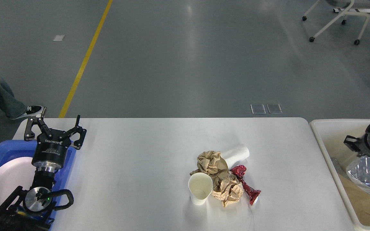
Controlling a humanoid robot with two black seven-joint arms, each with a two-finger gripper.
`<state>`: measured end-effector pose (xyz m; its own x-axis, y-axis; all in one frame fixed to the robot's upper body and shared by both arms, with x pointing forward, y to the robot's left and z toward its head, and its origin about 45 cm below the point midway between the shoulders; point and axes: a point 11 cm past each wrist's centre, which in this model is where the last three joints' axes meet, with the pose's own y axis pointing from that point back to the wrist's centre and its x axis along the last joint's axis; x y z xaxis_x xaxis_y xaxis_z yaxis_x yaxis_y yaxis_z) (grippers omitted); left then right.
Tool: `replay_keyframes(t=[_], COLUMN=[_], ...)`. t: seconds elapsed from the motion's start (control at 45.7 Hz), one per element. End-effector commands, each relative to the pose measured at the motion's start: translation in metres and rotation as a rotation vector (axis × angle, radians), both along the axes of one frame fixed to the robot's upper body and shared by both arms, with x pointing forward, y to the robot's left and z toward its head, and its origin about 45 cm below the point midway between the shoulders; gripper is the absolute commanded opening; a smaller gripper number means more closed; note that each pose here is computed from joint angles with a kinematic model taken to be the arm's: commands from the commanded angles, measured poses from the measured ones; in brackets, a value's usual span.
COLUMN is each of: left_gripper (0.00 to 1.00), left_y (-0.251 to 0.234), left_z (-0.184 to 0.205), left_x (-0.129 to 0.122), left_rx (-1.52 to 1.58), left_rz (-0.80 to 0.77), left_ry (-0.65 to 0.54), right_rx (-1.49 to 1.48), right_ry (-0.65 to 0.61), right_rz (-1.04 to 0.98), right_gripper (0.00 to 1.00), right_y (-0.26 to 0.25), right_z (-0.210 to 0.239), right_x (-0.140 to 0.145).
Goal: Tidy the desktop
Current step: 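Carry the foil bag into the white bin and release it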
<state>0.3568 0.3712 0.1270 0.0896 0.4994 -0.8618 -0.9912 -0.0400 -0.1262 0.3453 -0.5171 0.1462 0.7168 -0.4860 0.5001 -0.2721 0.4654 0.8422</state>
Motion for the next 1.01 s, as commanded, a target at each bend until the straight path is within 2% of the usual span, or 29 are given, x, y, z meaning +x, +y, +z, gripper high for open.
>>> replay_keyframes(t=[0.0, 0.131, 0.394, 0.788, 0.81, 0.876, 0.92, 0.942, 0.985], left_gripper=[0.96, 0.96, 0.96, 0.96, 0.96, 0.96, 0.96, 0.96, 0.96], left_y=[0.0, 0.0, 0.0, 0.0, 0.0, 0.0, 0.0, 0.0, 0.0], left_z=[0.0, 0.0, 0.0, 0.0, 0.0, 0.0, 0.0, 0.0, 0.0], left_x=[0.0, 0.0, 0.0, 0.0, 0.0, 0.0, 0.0, 0.0, 0.0], left_rx=[0.0, 0.0, 0.0, 0.0, 0.0, 0.0, 0.0, 0.0, 0.0], left_rz=[0.0, 0.0, 0.0, 0.0, 0.0, 0.0, 0.0, 0.0, 0.0], left_ry=[0.0, 0.0, 0.0, 0.0, 0.0, 0.0, 0.0, 0.0, 0.0], right_rx=[-0.066, -0.16, -0.228, -0.233, -0.234, -0.258, -0.282, -0.293, -0.302], right_ry=[-0.063, -0.117, -0.145, -0.157, -0.158, -0.191, -0.226, -0.241, -0.254], right_rz=[-0.005, 0.02, 0.096, 0.092, 0.092, 0.1, 0.108, 0.11, 0.11], right_gripper=[0.0, 0.0, 0.0, 0.0, 0.13, 0.62, 0.91, 1.0, 1.0], right_y=[-0.016, -0.025, -0.016, -0.015, -0.015, -0.016, -0.017, -0.018, -0.018], right_z=[-0.025, -0.049, -0.095, -0.099, -0.099, -0.096, -0.093, -0.092, -0.091], right_x=[-0.008, -0.02, -0.043, -0.047, -0.048, -0.045, -0.042, -0.041, -0.042])
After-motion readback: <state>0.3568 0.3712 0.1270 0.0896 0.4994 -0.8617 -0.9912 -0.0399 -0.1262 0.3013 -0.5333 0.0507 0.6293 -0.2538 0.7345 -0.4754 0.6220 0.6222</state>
